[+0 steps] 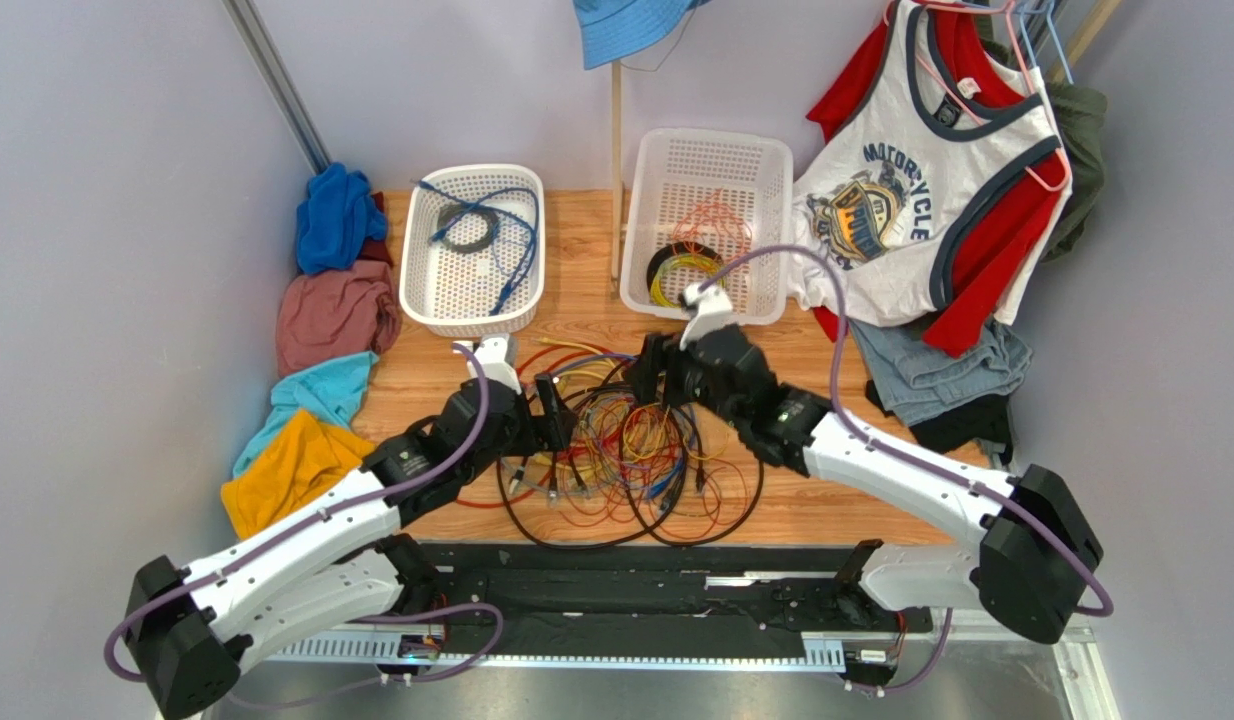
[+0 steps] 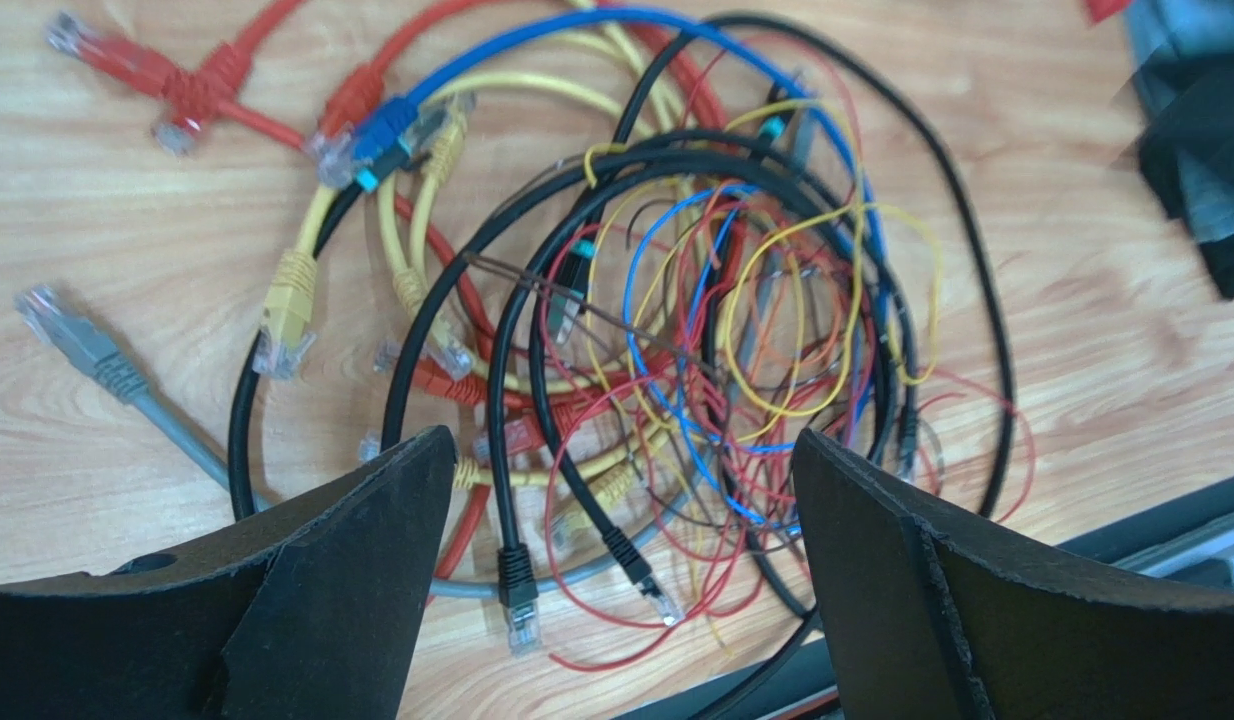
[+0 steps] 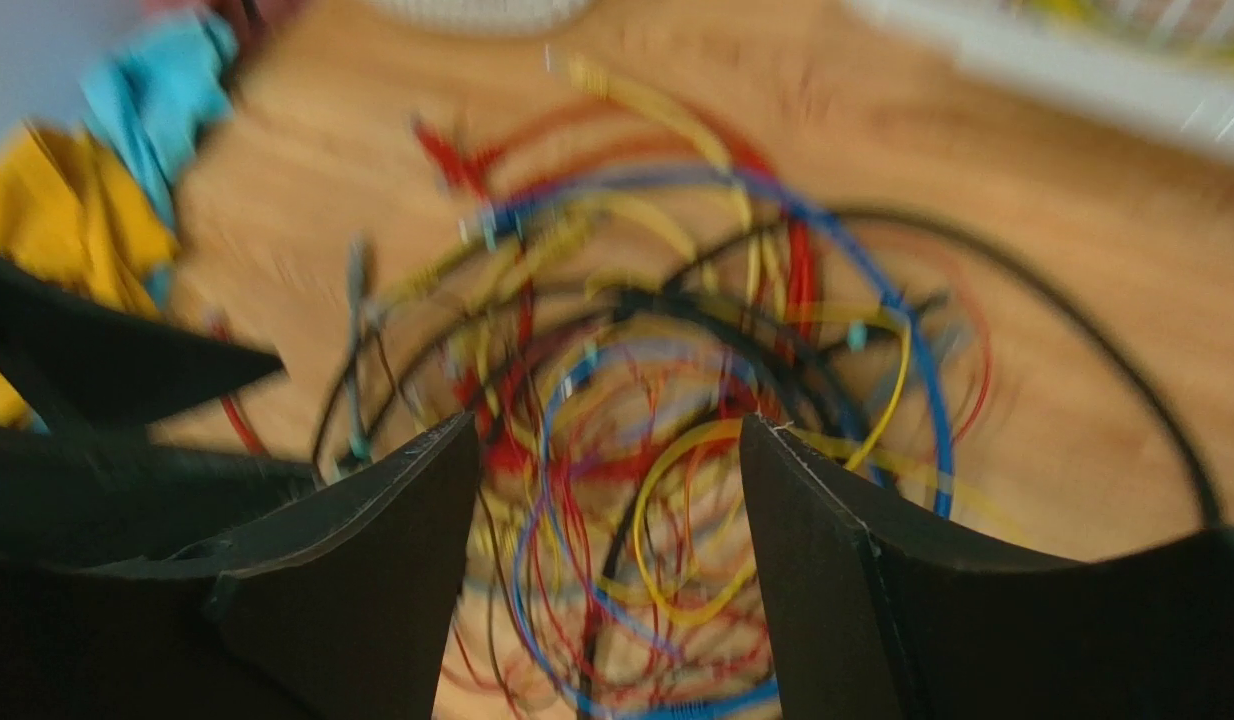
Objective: Untangle the cables
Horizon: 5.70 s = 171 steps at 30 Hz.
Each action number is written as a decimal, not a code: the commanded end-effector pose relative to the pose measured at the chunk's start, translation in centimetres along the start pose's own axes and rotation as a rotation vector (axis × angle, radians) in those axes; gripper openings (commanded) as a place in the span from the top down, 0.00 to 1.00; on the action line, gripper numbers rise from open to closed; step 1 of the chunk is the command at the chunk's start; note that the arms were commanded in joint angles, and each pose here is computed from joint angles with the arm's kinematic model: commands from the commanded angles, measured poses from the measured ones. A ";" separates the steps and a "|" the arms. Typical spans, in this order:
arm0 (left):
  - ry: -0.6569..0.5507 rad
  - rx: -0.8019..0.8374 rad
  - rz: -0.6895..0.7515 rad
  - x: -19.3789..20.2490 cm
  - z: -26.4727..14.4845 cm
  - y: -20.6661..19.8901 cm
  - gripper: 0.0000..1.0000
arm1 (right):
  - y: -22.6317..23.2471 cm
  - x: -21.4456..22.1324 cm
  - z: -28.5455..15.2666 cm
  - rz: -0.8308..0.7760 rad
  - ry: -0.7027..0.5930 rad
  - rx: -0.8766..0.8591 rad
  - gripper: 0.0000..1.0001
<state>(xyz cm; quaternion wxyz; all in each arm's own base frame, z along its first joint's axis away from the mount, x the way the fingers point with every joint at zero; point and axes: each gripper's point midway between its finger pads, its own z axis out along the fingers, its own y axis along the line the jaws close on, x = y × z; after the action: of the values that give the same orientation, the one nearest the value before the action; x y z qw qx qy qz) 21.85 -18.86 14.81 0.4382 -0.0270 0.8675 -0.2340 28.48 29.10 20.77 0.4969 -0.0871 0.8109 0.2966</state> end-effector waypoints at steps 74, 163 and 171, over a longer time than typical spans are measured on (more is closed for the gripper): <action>-0.121 0.143 -0.042 -2.2 -3.4 -1.2 0.13 | 0.8 3.4 -8.2 -0.123 -0.042 -0.021 1.00; 0.299 -0.029 0.188 6.4 4.3 0.6 0.36 | -3.2 3.6 -14.6 -0.004 -0.113 -0.004 1.00; 0.340 -0.123 0.202 8.7 6.1 2.9 0.32 | -3.3 3.8 -14.8 0.003 -0.109 -0.007 1.00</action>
<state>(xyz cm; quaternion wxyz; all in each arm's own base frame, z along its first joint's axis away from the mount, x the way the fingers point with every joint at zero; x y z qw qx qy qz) 21.25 -22.08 5.67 0.3045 0.0770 0.9320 -0.1808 16.78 18.48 19.82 0.5299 -0.0856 0.7937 0.2863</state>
